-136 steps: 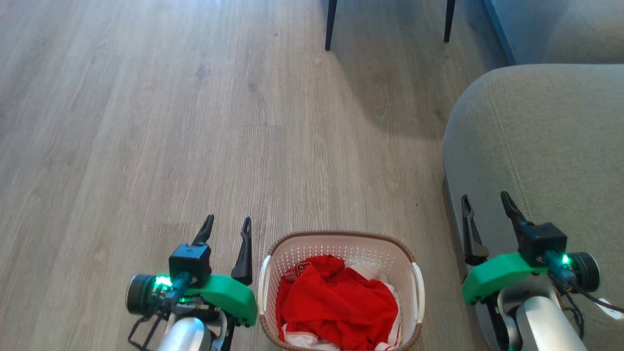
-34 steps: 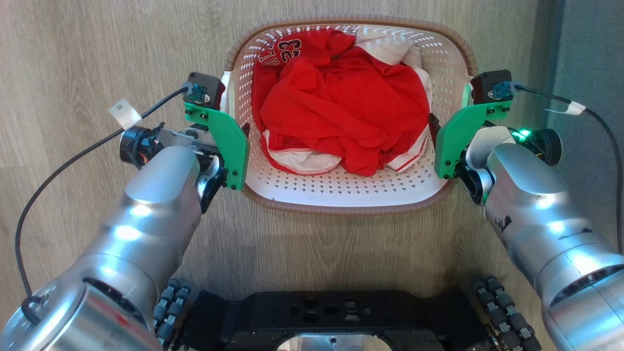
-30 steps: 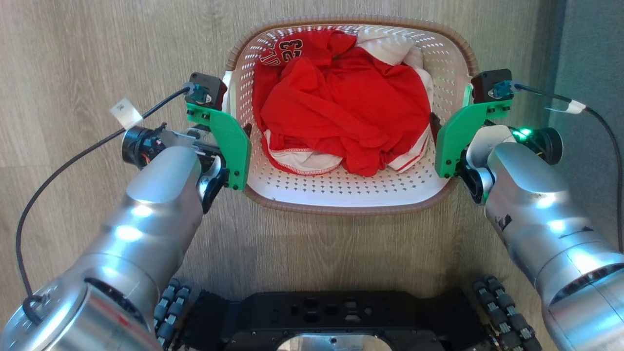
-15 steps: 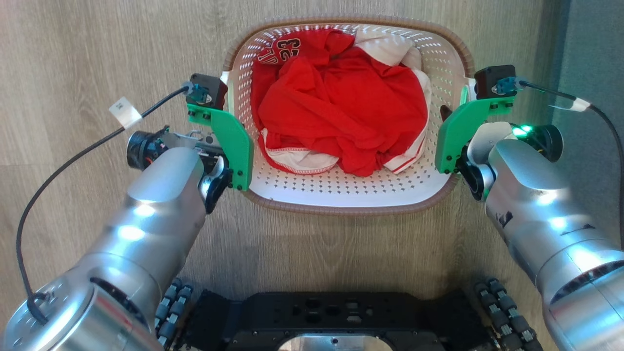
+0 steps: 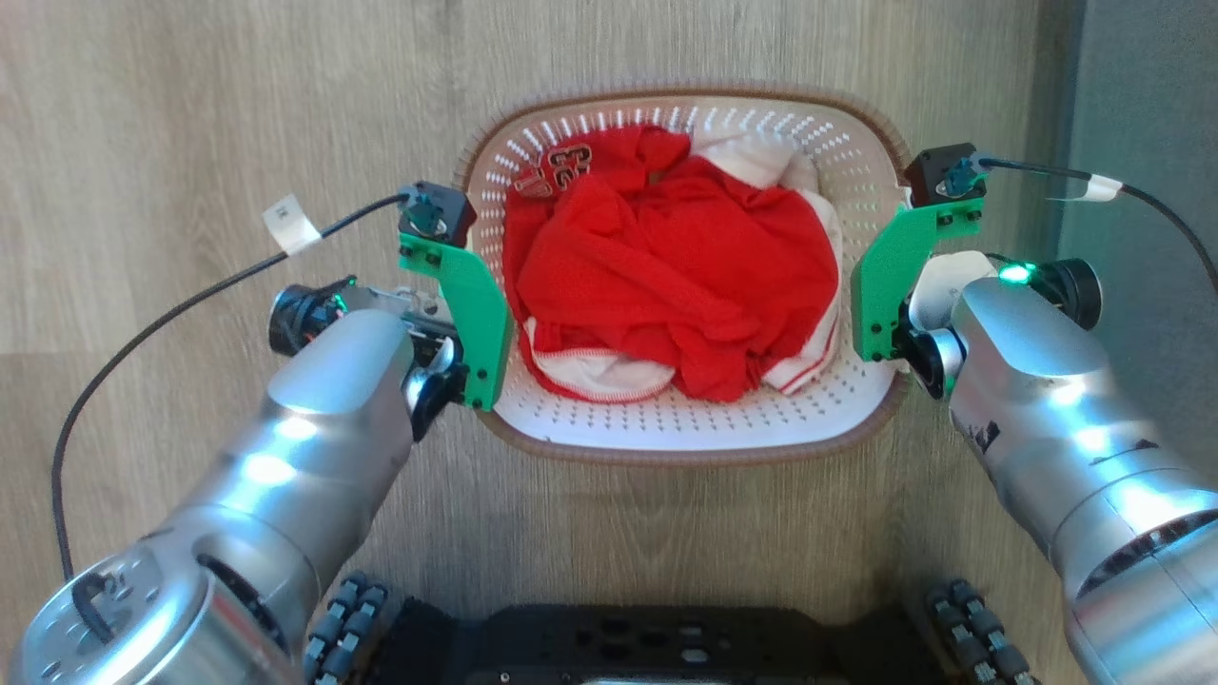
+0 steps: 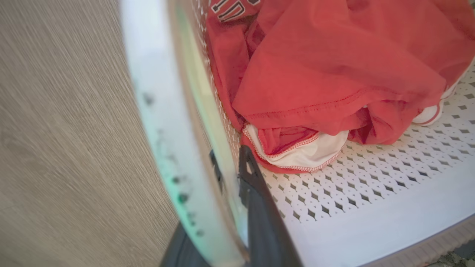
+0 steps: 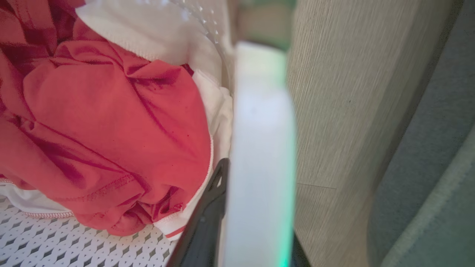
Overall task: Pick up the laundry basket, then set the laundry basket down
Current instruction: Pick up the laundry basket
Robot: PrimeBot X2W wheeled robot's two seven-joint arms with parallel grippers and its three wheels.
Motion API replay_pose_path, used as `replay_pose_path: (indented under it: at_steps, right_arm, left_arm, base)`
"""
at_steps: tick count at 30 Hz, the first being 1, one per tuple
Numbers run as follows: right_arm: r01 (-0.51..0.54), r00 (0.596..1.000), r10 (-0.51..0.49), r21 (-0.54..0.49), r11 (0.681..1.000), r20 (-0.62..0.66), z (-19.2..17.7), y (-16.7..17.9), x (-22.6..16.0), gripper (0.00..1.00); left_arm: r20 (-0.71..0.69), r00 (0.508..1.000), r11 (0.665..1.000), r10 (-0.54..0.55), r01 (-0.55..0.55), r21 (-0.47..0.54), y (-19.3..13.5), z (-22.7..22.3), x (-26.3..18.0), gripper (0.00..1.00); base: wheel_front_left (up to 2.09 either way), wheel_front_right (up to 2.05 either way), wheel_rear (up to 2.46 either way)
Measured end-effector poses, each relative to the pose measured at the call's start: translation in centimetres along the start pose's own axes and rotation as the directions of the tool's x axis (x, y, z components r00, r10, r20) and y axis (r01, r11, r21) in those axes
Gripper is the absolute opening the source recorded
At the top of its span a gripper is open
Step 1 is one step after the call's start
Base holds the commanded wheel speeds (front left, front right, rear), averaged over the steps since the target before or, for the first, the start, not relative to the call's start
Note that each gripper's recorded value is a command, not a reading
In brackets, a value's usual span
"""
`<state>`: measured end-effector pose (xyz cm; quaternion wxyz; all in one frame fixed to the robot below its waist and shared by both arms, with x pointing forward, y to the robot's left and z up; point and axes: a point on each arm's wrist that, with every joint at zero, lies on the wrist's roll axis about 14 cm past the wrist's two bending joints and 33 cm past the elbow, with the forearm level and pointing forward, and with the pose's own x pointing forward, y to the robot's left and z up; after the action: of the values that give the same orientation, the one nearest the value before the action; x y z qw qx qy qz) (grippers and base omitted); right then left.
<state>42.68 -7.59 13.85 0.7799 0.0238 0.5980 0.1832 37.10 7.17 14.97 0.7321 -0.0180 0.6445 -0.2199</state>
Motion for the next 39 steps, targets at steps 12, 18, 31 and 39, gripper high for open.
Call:
replay_pose_path:
  at_steps: [12, 18, 31, 39]
  right_arm:
    - [0.000, 1.000, -0.001, -0.062, 0.998, -0.015, 1.2, 2.4, -5.6, 0.00]
    - [-0.009, 0.999, 0.011, -0.076, 0.997, 0.031, 1.5, 4.1, -8.9, 0.00]
    - [-0.028, 0.998, 0.032, -0.080, 0.996, 0.051, -0.6, 7.2, -14.9, 0.00]
    - [-0.037, 0.997, 0.043, -0.102, 0.994, 0.057, -1.7, 8.9, -17.5, 0.00]
  left_arm:
    - [-0.011, 1.000, 0.999, 0.014, -0.013, 0.039, -1.9, -0.7, -5.8, 0.00]
    - [0.004, 0.999, 0.998, 0.045, -0.045, 0.046, -2.3, -1.3, -8.7, 0.00]
    - [0.013, 0.996, 0.993, 0.085, -0.086, 0.076, -4.3, -4.4, -13.5, 0.00]
    - [0.025, 0.994, 0.991, 0.102, -0.104, 0.083, -4.9, -6.1, -15.7, 0.00]
  base:
    - [0.00, 0.00, 0.00]
    - [0.00, 0.00, 0.00]
    - [0.00, 0.00, 0.00]
    - [0.00, 0.00, 0.00]
